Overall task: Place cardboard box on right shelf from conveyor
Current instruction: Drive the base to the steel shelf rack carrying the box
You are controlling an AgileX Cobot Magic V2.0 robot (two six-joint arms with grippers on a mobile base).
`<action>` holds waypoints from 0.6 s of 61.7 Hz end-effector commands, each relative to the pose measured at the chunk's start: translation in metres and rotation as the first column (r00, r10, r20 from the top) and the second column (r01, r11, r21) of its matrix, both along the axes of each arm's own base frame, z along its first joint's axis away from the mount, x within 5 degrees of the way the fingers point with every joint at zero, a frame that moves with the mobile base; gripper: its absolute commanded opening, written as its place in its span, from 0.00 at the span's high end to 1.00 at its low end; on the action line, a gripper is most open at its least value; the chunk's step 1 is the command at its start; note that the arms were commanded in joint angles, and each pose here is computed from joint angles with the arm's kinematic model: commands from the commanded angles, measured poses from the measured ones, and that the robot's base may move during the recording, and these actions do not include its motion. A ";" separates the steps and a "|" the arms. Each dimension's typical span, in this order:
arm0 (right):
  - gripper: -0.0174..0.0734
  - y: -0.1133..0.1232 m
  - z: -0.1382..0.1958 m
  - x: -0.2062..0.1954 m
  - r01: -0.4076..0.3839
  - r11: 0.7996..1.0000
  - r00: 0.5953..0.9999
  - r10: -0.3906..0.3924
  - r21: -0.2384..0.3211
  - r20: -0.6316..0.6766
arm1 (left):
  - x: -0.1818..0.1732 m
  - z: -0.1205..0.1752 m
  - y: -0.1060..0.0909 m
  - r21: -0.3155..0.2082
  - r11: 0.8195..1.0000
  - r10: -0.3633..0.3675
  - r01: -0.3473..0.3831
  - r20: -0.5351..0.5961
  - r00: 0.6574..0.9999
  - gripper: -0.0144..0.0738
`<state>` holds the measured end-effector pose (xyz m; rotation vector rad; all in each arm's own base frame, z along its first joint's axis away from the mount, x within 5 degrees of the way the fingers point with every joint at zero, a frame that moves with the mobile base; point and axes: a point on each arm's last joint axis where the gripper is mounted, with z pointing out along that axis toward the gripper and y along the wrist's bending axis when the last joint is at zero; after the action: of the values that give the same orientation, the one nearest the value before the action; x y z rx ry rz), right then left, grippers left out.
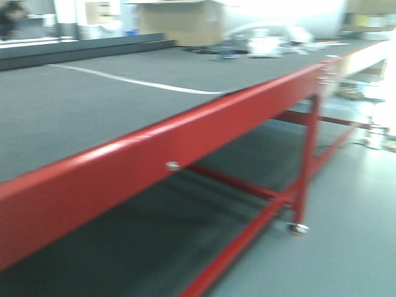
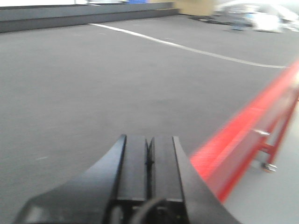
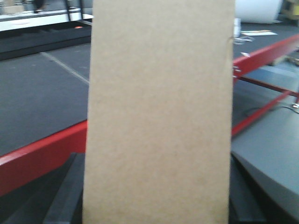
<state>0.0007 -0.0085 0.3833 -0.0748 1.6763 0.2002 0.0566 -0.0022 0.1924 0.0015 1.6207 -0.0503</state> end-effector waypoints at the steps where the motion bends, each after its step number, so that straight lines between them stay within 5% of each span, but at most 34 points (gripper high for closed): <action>1: 0.57 0.000 0.016 0.000 0.003 1.000 0.994 -0.004 0.004 0.109 | 0.000 0.005 0.001 -0.008 1.000 0.008 -0.008 0.088 0.996 0.97; 37: 0.57 0.000 0.016 0.000 0.003 1.000 0.994 -0.004 0.004 0.109 | 0.000 0.005 0.001 -0.008 1.000 0.008 -0.008 0.088 0.996 0.97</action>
<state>0.0007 -0.0085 0.3833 -0.0748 1.6763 0.2002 0.0566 -0.0022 0.1924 0.0015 1.6207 -0.0503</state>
